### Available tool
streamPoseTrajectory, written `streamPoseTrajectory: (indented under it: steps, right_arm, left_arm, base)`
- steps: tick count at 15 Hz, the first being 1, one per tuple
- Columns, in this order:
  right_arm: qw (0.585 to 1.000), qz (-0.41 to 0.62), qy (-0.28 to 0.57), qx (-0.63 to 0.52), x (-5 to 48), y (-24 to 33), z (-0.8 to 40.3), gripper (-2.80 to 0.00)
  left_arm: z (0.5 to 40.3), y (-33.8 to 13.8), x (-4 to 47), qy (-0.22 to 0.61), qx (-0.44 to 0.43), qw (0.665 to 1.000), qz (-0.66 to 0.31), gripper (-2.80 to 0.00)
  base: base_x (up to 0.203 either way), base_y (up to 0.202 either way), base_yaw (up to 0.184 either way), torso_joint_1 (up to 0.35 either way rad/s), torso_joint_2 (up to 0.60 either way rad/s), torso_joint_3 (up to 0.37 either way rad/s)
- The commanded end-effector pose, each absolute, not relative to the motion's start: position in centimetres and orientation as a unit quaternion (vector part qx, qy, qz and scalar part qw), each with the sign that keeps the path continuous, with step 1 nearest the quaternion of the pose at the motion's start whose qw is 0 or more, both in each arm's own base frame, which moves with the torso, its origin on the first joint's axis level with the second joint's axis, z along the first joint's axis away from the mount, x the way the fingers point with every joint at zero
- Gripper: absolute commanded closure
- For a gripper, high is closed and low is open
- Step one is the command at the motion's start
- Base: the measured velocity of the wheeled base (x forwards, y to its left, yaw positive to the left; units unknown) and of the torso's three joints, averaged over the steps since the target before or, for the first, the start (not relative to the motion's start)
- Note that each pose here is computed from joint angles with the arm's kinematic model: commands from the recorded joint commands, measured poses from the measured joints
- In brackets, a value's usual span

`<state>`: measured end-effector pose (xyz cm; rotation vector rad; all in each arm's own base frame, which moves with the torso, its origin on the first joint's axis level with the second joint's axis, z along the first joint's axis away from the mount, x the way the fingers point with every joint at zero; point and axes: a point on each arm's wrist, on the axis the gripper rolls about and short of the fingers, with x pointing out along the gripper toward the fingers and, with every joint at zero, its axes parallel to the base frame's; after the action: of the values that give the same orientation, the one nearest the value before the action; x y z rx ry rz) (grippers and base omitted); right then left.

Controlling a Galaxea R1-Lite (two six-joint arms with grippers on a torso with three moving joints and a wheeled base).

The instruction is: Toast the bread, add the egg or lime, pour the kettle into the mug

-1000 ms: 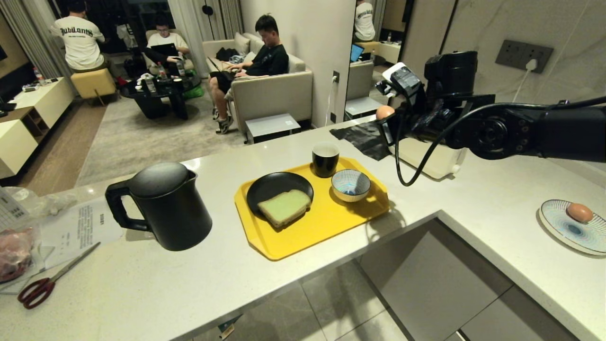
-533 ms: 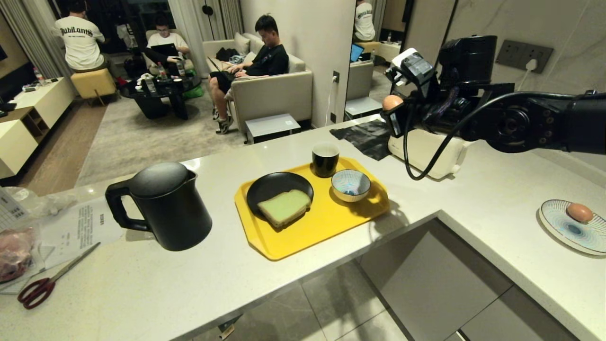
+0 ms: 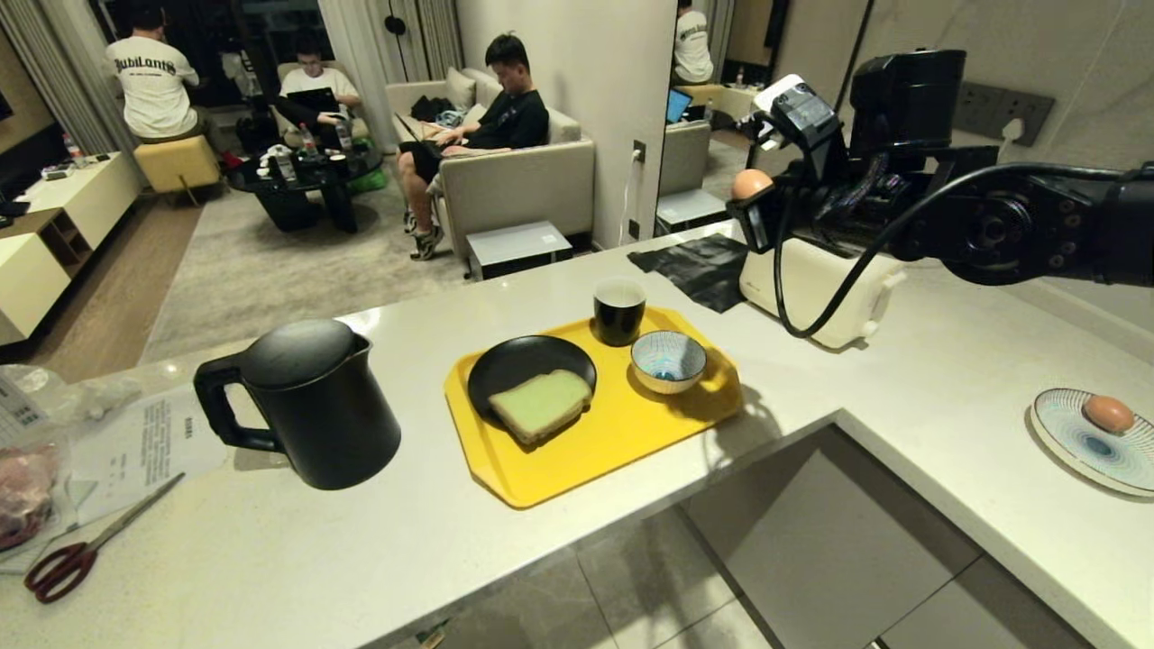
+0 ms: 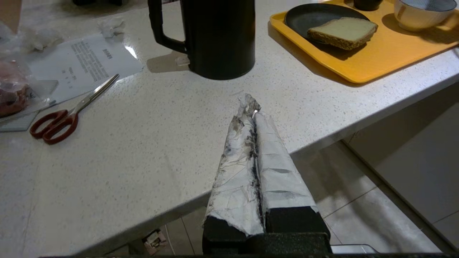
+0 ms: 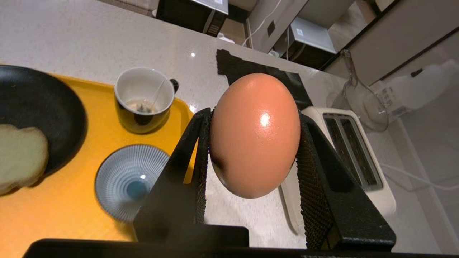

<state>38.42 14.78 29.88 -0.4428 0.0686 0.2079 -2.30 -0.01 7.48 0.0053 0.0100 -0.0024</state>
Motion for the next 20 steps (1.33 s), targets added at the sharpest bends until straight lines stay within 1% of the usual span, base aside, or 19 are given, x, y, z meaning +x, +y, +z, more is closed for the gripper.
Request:
streamPoseTrajectory:
  steps: [1,4,7,9,11,16,20]
  right_arm:
    - [0.969,0.103,0.034,-0.221,38.4,14.8,29.9,0.00]
    - [0.969,0.103,0.034,-0.220,38.4,14.8,29.9,0.00]
    - [0.969,0.112,0.030,-0.218,37.5,14.5,30.5,0.00]
    - [0.961,0.148,0.043,-0.229,36.1,14.1,30.4,0.00]
    - [0.946,0.178,0.100,-0.254,35.8,14.1,29.1,0.00]
    - [0.918,0.206,0.209,-0.265,38.8,16.5,23.6,0.00]
    - [0.911,0.212,0.237,-0.265,39.9,18.4,20.9,0.00]
  left_arm:
    - [7.5,0.0,-2.3,0.004,0.003,1.000,-0.001,0.00]
    - [7.5,0.0,-2.3,0.004,0.002,1.000,-0.001,0.00]
    - [7.5,0.0,-2.3,0.003,0.002,1.000,-0.001,0.00]
    - [7.5,0.0,-2.3,0.004,0.002,1.000,-0.001,0.00]
    - [7.5,0.0,-2.3,0.004,0.002,1.000,-0.001,0.00]
    - [7.5,0.0,-2.3,0.004,0.002,1.000,-0.001,0.00]
    - [7.5,0.0,-2.3,0.004,0.002,1.000,-0.001,0.00]
  base:
    - [0.186,0.000,-0.001,0.002,0.01,0.002]
    - [0.136,0.000,0.000,0.013,0.01,0.002]
    - [0.000,0.000,0.000,0.000,0.00,0.000]
    - [0.000,0.000,0.000,0.000,0.00,0.000]
    - [0.000,0.000,0.000,0.000,0.00,0.000]
    - [0.000,0.000,0.000,0.000,0.00,0.000]
    - [0.000,0.000,0.000,0.000,0.00,0.000]
